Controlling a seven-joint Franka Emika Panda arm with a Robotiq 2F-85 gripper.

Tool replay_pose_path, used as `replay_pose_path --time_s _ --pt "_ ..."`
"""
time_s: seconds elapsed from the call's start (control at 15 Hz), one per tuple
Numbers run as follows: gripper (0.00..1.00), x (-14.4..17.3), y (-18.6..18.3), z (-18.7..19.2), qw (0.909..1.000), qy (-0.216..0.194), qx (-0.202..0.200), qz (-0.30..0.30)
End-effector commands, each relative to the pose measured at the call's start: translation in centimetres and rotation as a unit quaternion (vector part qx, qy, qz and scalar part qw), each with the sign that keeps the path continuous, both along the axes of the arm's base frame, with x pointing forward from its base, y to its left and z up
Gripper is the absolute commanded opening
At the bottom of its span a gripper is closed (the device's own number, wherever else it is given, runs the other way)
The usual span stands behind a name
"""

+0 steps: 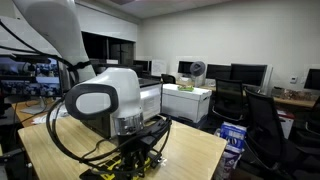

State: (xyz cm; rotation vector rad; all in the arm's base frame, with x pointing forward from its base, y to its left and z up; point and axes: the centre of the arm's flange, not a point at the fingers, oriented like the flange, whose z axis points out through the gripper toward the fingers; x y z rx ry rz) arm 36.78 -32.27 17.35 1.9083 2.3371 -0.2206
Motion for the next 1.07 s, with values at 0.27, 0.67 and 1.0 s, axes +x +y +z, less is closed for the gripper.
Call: replay_pose_path --time_s 0.27,0.67,1.0 --pt "1.00 0.9 1.0 0.9 0.9998 -0.015 0.005 0.009" --pt "1.00 0.9 2.3 2.3 0.9994 -0.013 0.012 0.028" --pt "1.00 -0.6 3.5 2.4 0.9991 0.010 0.022 0.035"
